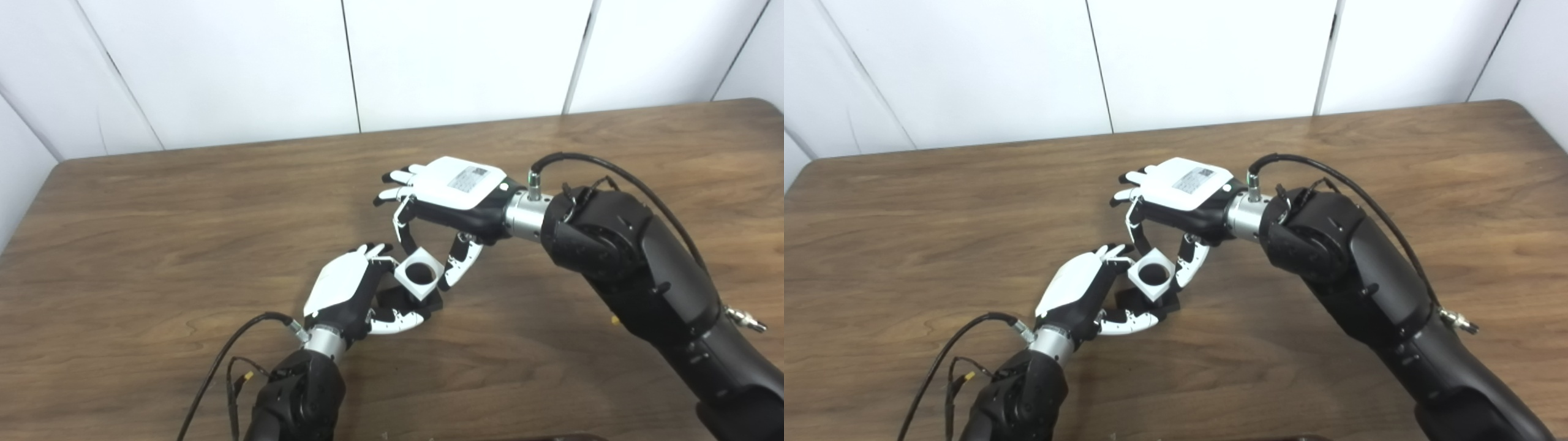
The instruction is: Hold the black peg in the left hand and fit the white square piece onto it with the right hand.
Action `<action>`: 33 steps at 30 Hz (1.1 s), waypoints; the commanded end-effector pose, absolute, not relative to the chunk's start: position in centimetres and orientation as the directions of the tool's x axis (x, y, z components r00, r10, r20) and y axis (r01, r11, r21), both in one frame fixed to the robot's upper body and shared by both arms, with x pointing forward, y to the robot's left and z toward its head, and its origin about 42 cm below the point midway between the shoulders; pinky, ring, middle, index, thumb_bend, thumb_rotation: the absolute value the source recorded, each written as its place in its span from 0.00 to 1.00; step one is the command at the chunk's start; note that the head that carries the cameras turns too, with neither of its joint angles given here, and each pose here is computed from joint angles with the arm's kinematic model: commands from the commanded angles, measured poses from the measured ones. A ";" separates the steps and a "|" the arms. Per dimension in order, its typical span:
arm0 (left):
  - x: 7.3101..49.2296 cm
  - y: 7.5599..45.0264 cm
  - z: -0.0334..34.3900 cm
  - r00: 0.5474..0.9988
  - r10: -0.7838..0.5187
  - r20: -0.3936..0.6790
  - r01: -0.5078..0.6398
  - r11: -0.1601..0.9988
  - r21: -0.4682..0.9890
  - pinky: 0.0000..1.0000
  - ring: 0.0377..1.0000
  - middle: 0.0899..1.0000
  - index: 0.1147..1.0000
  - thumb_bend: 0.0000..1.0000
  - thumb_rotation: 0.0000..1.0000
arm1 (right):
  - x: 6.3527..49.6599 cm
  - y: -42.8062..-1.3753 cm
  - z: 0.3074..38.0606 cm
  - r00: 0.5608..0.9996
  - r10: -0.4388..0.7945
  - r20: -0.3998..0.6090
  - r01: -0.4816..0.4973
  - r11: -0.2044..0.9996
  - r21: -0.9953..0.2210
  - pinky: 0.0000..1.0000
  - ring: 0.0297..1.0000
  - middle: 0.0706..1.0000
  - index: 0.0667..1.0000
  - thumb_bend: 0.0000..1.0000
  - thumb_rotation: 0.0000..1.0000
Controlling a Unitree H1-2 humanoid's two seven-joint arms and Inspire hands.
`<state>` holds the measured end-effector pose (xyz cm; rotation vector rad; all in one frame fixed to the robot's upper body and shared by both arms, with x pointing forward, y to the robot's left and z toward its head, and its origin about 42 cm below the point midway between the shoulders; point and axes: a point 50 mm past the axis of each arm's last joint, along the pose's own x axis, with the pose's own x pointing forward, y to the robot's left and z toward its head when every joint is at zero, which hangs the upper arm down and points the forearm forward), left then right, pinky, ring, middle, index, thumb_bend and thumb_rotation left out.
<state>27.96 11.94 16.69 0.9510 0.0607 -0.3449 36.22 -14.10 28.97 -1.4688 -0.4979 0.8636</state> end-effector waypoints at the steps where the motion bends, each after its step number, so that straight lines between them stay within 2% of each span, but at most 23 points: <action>1: 27.7 11.9 17.0 0.943 -0.260 -0.205 0.318 0.536 0.782 1.00 1.00 0.95 0.60 0.54 0.33 | 36.9 -13.7 30.8 0.624 0.770 -0.131 -0.118 -0.073 -0.990 1.00 1.00 0.91 0.45 0.53 0.15; 32: 27.6 11.9 17.1 0.948 -0.244 -0.204 0.308 0.541 0.783 1.00 1.00 0.94 0.60 0.55 0.31 | 37.2 -14.0 30.0 0.623 0.763 -0.176 -0.143 -0.110 -0.984 1.00 1.00 0.92 0.46 0.52 0.16; 33: 27.6 11.9 17.2 0.948 -0.244 -0.204 0.308 0.539 0.784 1.00 1.00 0.94 0.60 0.55 0.31 | 37.2 -14.0 30.0 0.623 0.761 -0.179 -0.146 -0.111 -0.983 1.00 1.00 0.92 0.54 0.74 0.23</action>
